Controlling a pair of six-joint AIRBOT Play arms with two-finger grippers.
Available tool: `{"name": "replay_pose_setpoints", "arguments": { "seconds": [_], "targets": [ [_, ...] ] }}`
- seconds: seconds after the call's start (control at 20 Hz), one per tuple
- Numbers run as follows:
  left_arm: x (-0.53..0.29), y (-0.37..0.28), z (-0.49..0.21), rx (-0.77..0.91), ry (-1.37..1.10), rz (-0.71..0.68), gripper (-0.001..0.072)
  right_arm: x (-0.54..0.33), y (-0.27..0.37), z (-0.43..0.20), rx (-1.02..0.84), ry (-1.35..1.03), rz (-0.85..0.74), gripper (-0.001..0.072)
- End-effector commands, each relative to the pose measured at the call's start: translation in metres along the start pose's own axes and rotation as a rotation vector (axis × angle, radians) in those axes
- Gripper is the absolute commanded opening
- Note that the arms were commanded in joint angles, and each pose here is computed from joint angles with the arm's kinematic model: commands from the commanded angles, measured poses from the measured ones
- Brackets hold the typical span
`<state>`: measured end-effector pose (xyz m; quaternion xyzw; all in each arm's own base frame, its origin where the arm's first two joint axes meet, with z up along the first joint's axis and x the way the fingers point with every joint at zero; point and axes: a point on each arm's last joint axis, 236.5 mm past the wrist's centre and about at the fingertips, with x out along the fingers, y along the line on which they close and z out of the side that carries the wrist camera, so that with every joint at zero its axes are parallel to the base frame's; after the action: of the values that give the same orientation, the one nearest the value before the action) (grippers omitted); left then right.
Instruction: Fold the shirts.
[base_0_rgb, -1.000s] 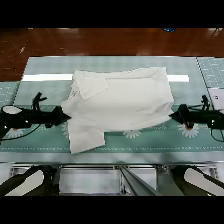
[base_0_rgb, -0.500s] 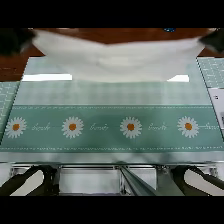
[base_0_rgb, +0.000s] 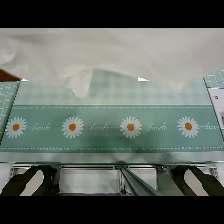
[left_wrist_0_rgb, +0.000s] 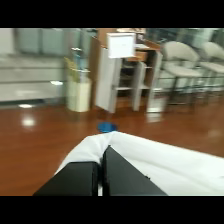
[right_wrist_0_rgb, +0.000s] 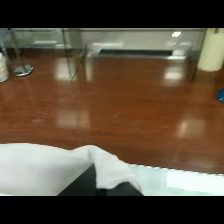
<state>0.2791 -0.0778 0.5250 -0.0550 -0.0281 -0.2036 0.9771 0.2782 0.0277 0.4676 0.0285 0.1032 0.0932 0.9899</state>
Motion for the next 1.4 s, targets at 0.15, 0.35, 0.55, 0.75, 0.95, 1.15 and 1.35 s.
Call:
{"name": "replay_pose_setpoints", "arguments": {
  "seconds": [0.15,0.35,0.55,0.75,0.95,1.15,1.35],
  "targets": [
    [-0.08,-0.003,-0.028,0.13,0.156,0.217,0.0019,-0.069,0.02,-0.011,-0.049,-0.01,-0.082,0.0019],
    [-0.065,0.019,-0.105,-0.004,0.401,0.213,0.0019,-0.046,0.011,-0.043,0.005,0.106,-0.061,0.0019],
    [-0.028,0.062,-0.236,-0.26,0.695,0.213,0.0019,0.018,0.001,-0.121,0.14,0.315,0.044,0.0019],
    [0.024,0.094,-0.362,-0.499,0.859,0.179,0.0019,0.102,-0.034,-0.227,0.301,0.531,0.088,0.0019],
    [0.1,0.134,-0.443,-0.58,0.882,0.224,0.0019,0.195,-0.085,-0.3,0.435,0.621,0.059,0.0019],
    [0.169,0.168,-0.499,-0.695,0.902,0.266,0.0019,0.274,-0.111,-0.343,0.572,0.679,0.103,0.0019],
    [0.207,0.171,-0.532,-0.735,0.954,0.244,0.0019,0.326,-0.138,-0.367,0.637,0.705,0.09,0.0019]
  ]
}}
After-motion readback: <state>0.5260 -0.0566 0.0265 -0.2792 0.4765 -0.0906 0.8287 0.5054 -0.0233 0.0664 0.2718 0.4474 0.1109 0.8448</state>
